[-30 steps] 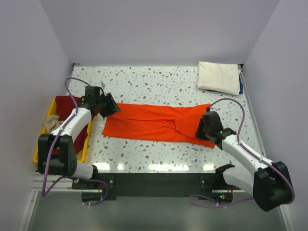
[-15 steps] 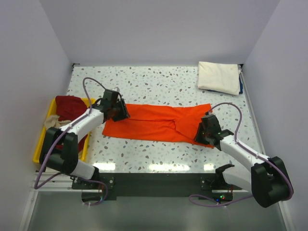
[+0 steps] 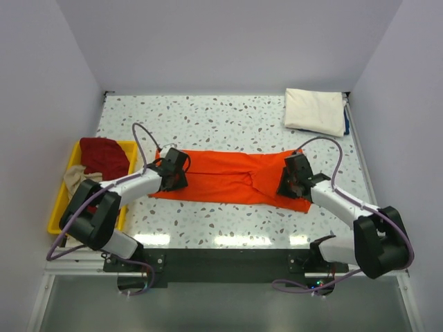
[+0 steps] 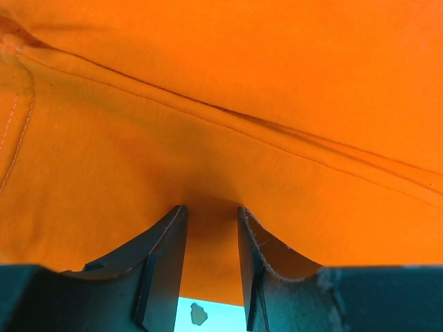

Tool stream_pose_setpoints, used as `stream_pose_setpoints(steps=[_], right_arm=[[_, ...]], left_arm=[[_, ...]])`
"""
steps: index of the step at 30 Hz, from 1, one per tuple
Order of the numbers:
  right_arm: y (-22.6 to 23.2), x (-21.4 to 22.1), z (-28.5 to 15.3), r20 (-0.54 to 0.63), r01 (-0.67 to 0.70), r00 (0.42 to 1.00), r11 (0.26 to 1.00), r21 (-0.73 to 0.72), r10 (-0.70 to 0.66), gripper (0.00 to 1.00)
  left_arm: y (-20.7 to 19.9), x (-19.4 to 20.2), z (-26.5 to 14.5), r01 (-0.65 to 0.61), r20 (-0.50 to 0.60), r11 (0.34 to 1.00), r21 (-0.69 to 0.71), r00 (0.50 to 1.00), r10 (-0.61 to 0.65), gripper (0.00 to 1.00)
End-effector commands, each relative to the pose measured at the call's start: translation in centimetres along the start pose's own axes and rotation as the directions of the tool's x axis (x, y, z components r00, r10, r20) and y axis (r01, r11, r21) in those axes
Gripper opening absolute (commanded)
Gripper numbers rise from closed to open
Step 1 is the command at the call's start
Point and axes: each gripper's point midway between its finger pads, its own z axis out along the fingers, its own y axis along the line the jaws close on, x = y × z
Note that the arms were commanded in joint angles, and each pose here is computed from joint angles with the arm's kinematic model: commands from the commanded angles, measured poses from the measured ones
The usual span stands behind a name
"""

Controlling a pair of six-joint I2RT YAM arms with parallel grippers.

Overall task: Fold and stack the t-shirts
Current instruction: Fold the tshirt

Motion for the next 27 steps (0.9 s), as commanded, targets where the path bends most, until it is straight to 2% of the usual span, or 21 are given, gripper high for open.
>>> stream_pose_setpoints(steps=[1, 9, 18, 22, 23, 27], right_arm=[[1.2, -3.1, 0.1, 0.056, 0.002, 0.998, 1.000, 0.010, -0.002, 0.26], [3.7, -5.8, 1.7, 0.031, 0.029, 0.999, 1.000, 0.003, -0.029, 0.25], [5.5, -6.5, 6.5, -0.081, 0.095, 0.992, 0.995, 0.026, -0.093, 0.25], [8.0, -8.4, 8.2, -0.100, 0.127, 0.987, 0.992, -0.009, -0.127, 0.24], [8.3, -7.7, 9.3, -0.129, 0.165, 0.978, 0.986, -0.003, -0.164, 0.24], [12.4, -9.6, 10.8, -0.139, 0.275, 0.952, 0.961, -0.016, -0.275, 0.25]], left_arm=[[3.0, 2.8, -0.3, -0.001, -0.040, 0.995, -0.103, 0.999, -0.003, 0.40], [3.1, 5.7, -2.3, -0.015, -0.092, 0.999, -0.042, 0.996, 0.011, 0.40], [1.4, 8.4, -3.3, -0.040, -0.124, 0.999, 0.031, 0.991, 0.044, 0.40], [0.5, 8.9, -4.0, -0.053, -0.120, 0.997, 0.063, 0.991, 0.060, 0.40], [0.3, 9.1, -4.2, -0.060, -0.122, 0.996, 0.070, 0.990, 0.068, 0.40], [-0.8, 9.4, -4.7, -0.060, -0.119, 0.992, 0.108, 0.990, 0.073, 0.39]])
